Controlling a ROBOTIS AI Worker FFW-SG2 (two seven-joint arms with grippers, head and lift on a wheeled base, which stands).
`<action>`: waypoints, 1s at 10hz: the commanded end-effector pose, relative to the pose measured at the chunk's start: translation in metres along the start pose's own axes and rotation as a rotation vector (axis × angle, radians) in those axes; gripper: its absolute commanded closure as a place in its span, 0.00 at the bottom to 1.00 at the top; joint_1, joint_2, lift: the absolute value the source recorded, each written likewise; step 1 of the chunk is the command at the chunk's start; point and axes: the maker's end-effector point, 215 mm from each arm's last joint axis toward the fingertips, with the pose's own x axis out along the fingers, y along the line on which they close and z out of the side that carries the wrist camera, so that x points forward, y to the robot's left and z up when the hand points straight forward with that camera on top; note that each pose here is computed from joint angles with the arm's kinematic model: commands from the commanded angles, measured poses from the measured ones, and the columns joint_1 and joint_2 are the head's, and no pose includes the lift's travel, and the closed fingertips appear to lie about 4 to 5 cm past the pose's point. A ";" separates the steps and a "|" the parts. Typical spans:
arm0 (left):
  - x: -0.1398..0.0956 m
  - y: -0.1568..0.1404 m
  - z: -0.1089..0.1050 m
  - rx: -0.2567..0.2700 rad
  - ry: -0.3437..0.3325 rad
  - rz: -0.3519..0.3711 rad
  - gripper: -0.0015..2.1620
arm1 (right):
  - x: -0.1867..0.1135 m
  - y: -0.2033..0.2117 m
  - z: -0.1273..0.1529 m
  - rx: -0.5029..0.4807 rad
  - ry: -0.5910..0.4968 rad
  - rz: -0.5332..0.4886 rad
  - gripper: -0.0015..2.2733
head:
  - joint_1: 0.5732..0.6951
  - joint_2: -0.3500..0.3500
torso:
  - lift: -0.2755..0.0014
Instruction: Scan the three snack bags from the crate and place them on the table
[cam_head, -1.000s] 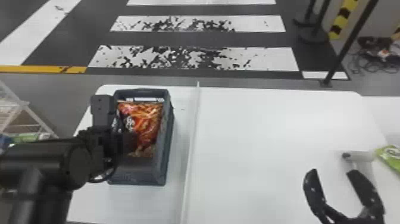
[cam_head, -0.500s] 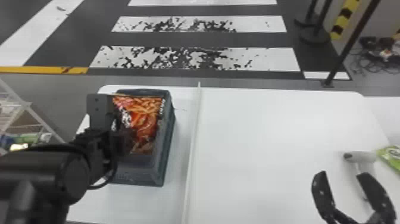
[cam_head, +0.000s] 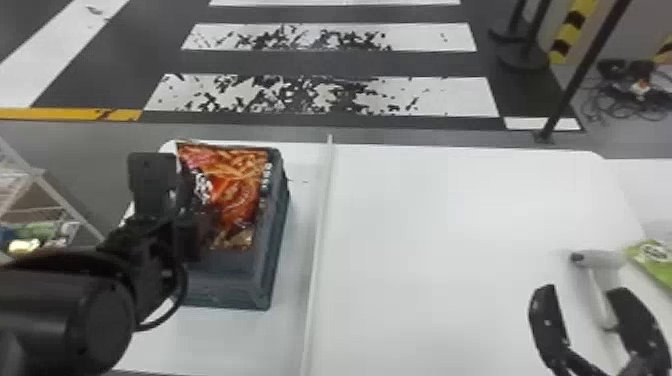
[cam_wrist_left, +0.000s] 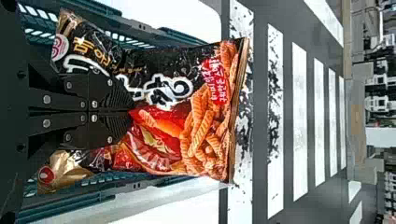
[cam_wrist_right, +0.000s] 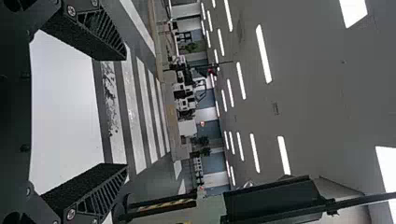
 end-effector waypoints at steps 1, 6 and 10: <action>-0.009 0.004 0.001 0.020 -0.018 0.022 0.99 | -0.002 -0.001 0.002 0.002 -0.005 -0.002 0.05 | 1.00 0.56 | 0.86; -0.068 0.020 0.041 0.039 -0.171 0.071 0.99 | -0.007 -0.005 0.019 0.016 -0.066 -0.010 0.05 | 1.00 0.58 | 0.86; -0.113 -0.066 0.082 0.007 -0.334 -0.234 0.99 | 0.003 -0.014 0.030 0.010 -0.086 -0.020 0.06 | 1.00 0.50 | 0.86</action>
